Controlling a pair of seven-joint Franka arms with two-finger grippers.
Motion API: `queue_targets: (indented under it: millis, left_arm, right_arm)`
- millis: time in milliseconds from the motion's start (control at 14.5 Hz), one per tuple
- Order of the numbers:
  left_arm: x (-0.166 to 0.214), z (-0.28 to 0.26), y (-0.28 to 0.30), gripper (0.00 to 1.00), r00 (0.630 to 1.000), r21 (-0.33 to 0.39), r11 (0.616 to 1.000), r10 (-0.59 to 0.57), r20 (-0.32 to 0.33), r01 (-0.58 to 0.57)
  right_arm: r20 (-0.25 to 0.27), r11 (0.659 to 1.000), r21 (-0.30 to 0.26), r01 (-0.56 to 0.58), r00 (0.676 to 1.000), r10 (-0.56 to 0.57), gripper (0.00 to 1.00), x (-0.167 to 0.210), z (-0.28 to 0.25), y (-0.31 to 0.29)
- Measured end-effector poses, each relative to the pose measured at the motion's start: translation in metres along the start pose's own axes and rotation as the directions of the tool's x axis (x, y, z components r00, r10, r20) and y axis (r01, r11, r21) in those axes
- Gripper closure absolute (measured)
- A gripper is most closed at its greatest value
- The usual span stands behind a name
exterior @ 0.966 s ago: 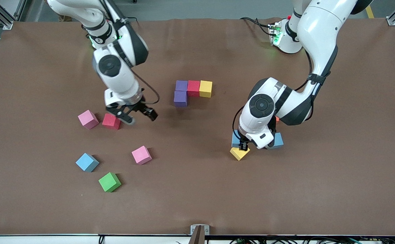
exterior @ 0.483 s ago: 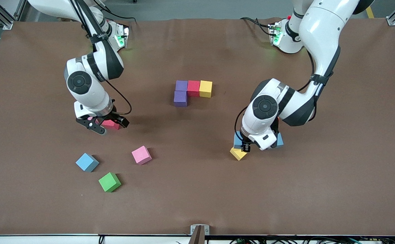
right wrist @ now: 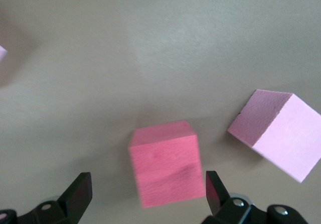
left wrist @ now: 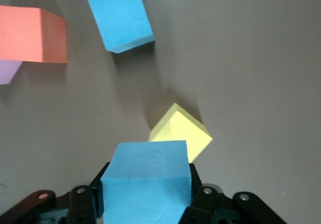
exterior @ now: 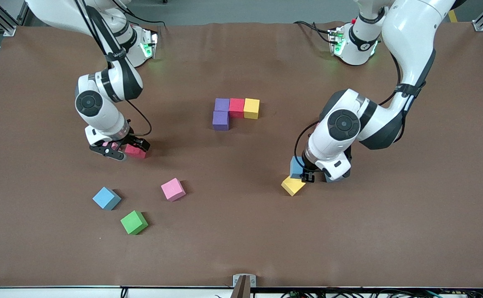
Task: Arrange 11 blocks into digit 3
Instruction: 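Move the right gripper to the pink cube beside the red cube, then close the right gripper on the pink cube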
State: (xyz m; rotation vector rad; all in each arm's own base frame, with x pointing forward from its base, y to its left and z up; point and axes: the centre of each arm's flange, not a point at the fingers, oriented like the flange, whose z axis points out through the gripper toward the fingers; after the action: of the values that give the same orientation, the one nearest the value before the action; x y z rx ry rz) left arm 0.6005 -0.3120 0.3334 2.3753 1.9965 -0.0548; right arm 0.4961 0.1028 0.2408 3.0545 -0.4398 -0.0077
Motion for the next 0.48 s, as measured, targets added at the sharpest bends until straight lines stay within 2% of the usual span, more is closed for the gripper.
queue_targets:
  millis: [207,483]
  left_arm:
    - [-0.005,0.007,-0.015,0.39,1.000,-0.001,1.000,0.018,-0.006,-0.018]
    - [-0.005,0.017,-0.022,0.39,0.999,0.003,1.000,0.030,-0.014,-0.030]
  right_arm:
    - [0.009,0.992,0.000,0.123,0.992,-0.123,0.00,-0.002,0.012,0.020]
    - [0.005,0.989,0.002,0.147,0.989,-0.147,0.00,0.002,0.012,0.028]
